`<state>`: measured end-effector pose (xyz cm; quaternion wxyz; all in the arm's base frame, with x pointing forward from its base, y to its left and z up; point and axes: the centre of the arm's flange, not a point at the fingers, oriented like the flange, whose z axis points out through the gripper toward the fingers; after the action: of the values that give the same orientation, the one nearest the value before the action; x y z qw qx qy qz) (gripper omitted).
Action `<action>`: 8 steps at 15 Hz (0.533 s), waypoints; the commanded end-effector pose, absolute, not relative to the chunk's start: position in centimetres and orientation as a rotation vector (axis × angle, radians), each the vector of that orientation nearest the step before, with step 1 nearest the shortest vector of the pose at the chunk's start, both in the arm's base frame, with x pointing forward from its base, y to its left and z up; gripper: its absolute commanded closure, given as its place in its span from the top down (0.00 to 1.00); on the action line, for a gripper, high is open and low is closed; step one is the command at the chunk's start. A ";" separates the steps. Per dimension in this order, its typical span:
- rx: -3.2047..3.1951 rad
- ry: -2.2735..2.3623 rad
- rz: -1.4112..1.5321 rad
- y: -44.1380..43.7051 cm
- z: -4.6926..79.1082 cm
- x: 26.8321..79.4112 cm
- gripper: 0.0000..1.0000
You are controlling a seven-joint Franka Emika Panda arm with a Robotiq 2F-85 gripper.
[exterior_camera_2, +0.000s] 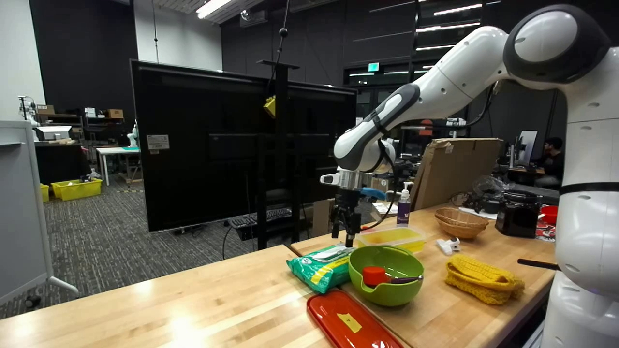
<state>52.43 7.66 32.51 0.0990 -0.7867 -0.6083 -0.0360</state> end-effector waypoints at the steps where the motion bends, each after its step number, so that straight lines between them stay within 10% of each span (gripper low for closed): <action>1: -2.310 -1.820 -0.153 7.8 31.9 53.1 1.00; 8: -2.296 -1.834 -0.183 7.9 30.9 53.3 1.00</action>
<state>52.99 7.66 31.03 0.0973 -0.7807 -0.6154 -0.0480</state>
